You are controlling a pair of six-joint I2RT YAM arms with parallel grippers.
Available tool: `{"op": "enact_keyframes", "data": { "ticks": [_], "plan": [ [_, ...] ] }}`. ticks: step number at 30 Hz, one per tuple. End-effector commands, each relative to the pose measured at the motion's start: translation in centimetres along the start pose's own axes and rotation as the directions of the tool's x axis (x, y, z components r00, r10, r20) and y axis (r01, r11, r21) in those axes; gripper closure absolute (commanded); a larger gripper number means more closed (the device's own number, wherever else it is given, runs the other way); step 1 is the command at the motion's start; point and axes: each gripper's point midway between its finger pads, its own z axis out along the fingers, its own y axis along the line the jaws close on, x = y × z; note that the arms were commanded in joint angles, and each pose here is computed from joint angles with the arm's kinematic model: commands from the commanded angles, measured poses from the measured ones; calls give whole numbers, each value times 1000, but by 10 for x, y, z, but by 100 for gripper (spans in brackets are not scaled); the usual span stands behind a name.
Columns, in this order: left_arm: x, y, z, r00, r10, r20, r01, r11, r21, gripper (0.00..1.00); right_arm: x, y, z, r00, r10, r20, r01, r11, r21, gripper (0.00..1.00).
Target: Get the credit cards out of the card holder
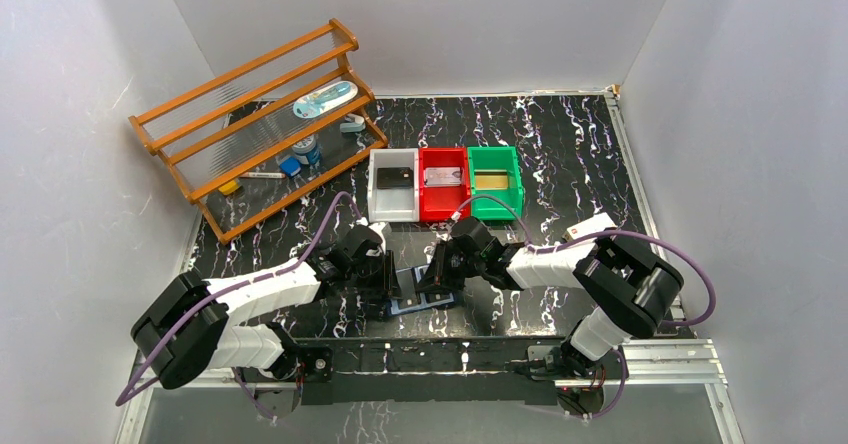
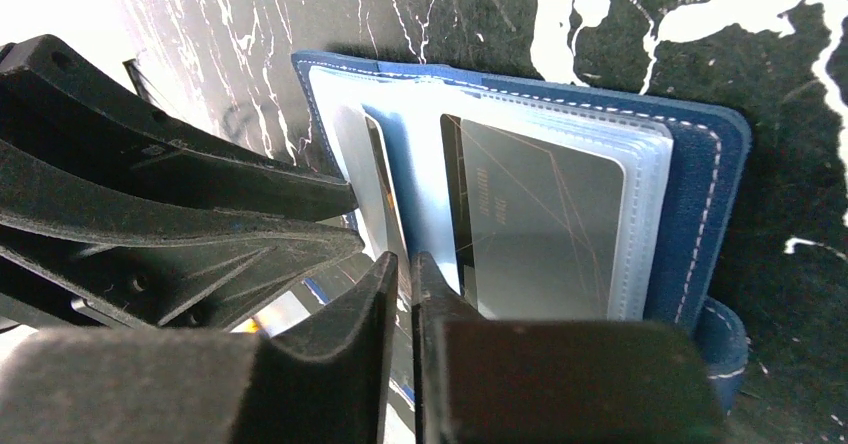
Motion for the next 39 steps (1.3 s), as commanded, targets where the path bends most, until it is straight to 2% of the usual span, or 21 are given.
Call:
{"op": "enact_keyframes", "data": {
  "ticks": [1,6,27,33,36,39],
  "plan": [
    [14,24,0,999,1,-33,-4,996,-85,74,-6,10,-1,1000,-13,22,14,999,-43,85],
    [13,26,-2,1000,6,-28,-9,995,-96,74,-8,9,-4,999,-22,37,23,999,-32,93],
    [9,27,-6,1000,13,-12,-14,994,-110,74,-14,-10,-19,998,-5,61,5,1000,-1,93],
    [-17,5,-23,996,25,80,-20,998,-66,64,-11,-10,-13,999,2,38,-2,1000,-12,92],
    [-36,-14,-34,989,34,147,-32,999,-11,58,-10,-13,-11,999,10,31,-10,1000,-6,92],
    [-44,-32,-38,985,38,168,-49,997,60,54,-10,-16,-11,999,10,32,-10,1000,3,92]
  ]
}}
